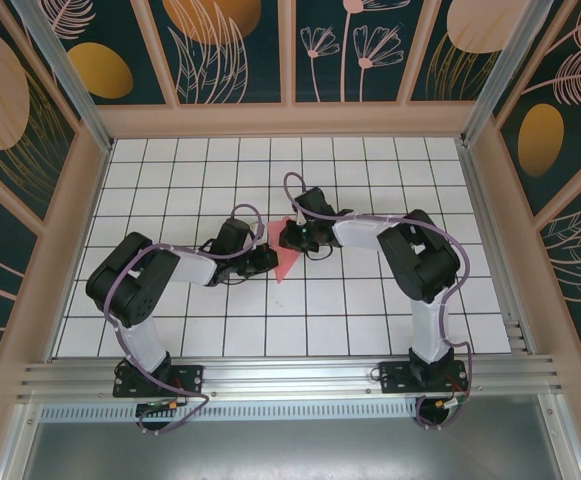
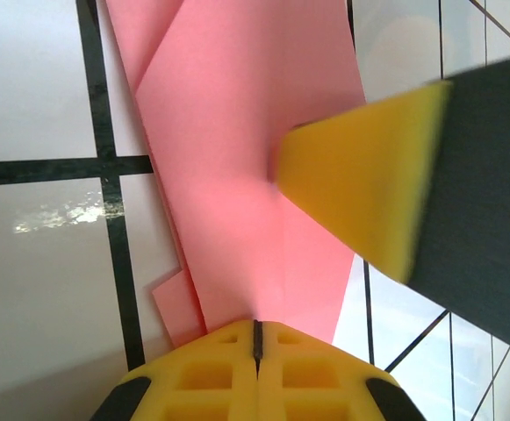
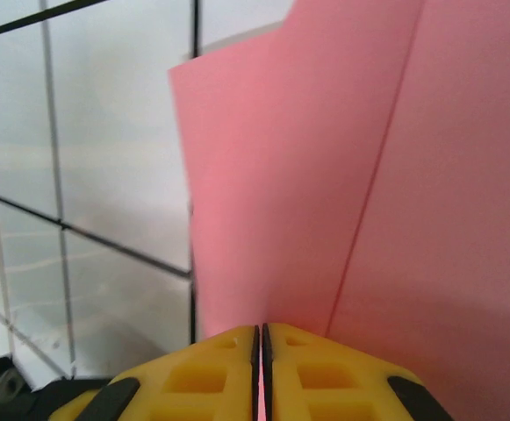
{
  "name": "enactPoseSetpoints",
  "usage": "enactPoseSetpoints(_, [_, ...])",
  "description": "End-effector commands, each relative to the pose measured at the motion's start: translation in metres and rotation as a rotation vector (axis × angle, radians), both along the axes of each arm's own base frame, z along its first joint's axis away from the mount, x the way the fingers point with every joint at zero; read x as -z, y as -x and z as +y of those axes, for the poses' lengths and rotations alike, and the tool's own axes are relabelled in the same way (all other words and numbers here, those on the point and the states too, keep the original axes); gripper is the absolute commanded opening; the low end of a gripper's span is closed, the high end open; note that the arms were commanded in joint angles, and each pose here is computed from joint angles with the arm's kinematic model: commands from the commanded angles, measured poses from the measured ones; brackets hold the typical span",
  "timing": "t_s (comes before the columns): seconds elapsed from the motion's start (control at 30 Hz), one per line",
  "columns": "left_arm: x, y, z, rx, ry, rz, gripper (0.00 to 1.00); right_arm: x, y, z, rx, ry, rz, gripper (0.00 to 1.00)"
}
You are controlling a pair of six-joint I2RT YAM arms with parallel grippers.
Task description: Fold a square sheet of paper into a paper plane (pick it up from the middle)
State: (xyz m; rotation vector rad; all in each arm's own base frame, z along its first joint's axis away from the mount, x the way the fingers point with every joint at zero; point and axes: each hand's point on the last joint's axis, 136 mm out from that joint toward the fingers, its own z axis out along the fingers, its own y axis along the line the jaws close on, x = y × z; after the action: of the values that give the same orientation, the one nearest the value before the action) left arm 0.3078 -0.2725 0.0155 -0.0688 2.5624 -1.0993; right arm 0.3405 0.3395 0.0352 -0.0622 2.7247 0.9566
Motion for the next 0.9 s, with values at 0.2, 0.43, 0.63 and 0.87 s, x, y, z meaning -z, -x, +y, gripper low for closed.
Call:
enactPoseSetpoints(0.2, [0.041, 0.010, 0.029, -0.041, -0.159, 0.063, 0.00, 0.008, 0.030, 0.003, -0.066, -0.054, 0.070, 0.07])
enactPoseSetpoints(0.43, [0.039, 0.010, 0.028, -0.039, -0.153, 0.059, 0.00, 0.043, 0.037, -0.006, -0.045, 0.022, 0.143, 0.06])
enactPoseSetpoints(0.63, [0.038, 0.011, 0.028, -0.044, -0.147, 0.058, 0.00, 0.022, 0.030, -0.006, -0.037, 0.001, 0.087, 0.06])
enactPoseSetpoints(0.87, [0.035, 0.010, 0.026, -0.048, -0.129, 0.055, 0.00, 0.014, 0.048, 0.001, -0.090, -0.061, 0.101, 0.06])
